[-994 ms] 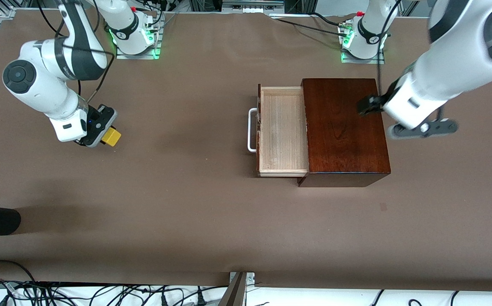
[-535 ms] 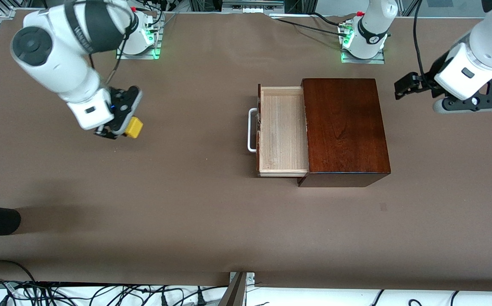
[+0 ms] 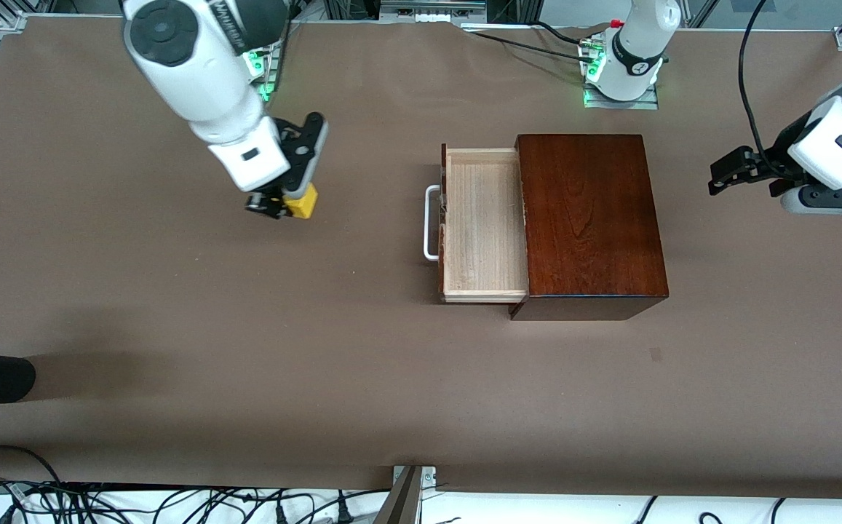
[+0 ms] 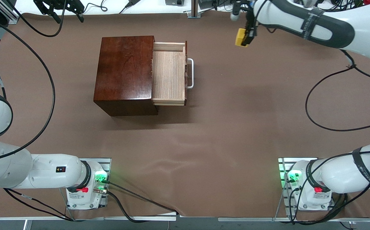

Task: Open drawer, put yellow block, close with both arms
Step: 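Carry the yellow cube with the right gripper over the open drawer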

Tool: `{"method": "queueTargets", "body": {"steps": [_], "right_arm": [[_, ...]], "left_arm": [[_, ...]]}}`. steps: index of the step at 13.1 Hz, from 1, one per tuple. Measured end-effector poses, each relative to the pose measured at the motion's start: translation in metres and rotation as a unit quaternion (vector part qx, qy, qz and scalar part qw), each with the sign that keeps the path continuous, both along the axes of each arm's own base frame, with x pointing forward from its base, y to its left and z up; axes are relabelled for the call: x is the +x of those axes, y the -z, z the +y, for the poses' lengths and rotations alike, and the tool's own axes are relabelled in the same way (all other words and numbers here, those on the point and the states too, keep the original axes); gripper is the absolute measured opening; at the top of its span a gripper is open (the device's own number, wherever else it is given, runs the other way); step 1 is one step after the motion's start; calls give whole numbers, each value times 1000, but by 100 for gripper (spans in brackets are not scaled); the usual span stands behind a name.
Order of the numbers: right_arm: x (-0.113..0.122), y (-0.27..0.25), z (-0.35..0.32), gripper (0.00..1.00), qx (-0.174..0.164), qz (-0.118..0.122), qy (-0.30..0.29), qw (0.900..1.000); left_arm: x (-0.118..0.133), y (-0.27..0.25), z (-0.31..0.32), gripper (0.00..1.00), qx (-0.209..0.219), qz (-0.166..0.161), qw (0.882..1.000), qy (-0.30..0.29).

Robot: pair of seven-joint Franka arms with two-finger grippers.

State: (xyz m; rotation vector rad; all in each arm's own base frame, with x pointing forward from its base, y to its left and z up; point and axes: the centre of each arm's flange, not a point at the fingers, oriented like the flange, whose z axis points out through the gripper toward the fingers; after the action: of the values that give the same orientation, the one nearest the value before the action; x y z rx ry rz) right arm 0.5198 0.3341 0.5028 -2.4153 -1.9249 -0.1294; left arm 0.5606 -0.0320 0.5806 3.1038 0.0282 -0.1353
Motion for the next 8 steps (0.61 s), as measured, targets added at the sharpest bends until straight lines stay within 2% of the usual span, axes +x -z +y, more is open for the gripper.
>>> {"method": "queueTargets", "body": {"steps": [8], "right_arm": [[-56,37,163,56,21,14,-34,999]], "left_arm": [[9,10,-7,100,-2,1,1000,8]]}}
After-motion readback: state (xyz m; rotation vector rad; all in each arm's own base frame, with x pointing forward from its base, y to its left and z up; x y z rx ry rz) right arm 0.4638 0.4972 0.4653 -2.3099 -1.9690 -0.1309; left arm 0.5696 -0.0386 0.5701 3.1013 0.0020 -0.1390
